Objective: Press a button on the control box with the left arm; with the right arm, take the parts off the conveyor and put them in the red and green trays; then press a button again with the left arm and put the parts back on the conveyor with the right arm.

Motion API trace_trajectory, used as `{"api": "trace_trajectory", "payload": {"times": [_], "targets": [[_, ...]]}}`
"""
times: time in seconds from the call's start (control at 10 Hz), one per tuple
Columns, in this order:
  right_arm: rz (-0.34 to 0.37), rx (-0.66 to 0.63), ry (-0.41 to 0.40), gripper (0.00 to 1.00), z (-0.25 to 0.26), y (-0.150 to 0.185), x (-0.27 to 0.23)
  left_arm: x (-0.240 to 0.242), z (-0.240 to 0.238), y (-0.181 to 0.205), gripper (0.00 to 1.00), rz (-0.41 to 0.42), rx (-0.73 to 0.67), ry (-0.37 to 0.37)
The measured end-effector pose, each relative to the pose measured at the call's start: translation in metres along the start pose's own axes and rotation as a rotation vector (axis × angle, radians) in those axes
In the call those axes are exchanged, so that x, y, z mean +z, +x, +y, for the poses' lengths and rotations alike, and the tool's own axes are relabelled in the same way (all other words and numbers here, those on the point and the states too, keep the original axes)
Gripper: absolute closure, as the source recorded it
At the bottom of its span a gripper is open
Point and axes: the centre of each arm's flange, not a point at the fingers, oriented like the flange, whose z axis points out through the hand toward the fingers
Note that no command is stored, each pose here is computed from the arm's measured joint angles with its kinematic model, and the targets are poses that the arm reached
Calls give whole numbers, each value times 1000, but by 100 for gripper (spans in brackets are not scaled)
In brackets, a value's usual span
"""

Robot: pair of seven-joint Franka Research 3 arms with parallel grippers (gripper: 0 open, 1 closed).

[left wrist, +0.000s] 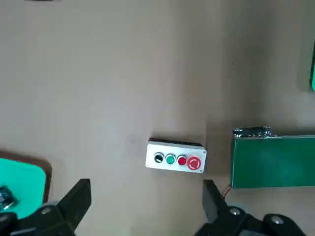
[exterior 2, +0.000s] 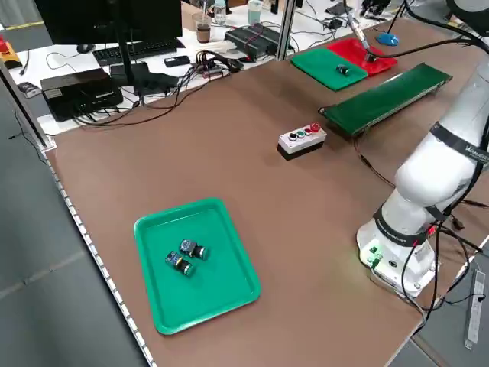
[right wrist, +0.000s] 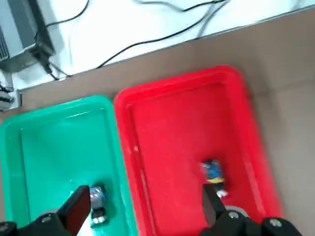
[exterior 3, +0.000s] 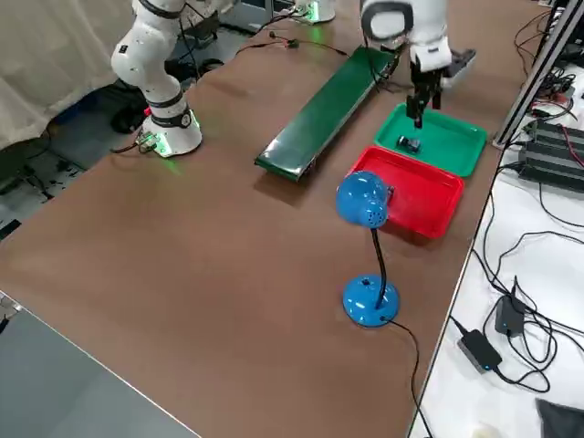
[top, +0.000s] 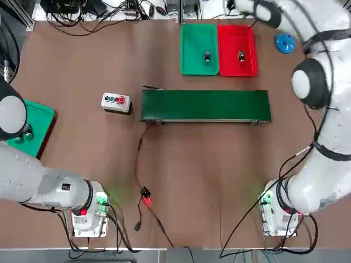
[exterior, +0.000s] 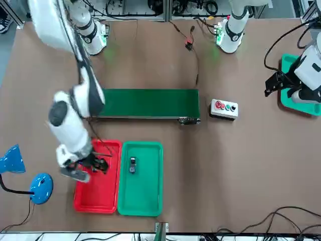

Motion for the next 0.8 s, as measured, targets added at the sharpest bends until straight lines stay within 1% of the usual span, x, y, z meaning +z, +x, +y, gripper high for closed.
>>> {"api": "trace_trajectory", "payload": {"times": [0.1,0.2,0.3,0.4,0.6,0.8], "targets": [[-2,16,-9,0,33,12,-45,-1,0,-1,0,-1,-1,0],[-25,2,-27,0,71,19,-87,-2,-1,-2,0,-3,-1,0],[-57,-27,-35,0,105,20,-123,-2,-2,-2,0,-4,-3,0],[-77,-53,-26,0,129,17,-153,-2,-4,-3,0,-6,-7,-1],[-85,-77,0,0,160,8,-202,0,-5,-3,1,-14,-8,-1],[-74,-86,21,0,171,-1,-230,1,-5,-2,1,-15,-9,-1]]}}
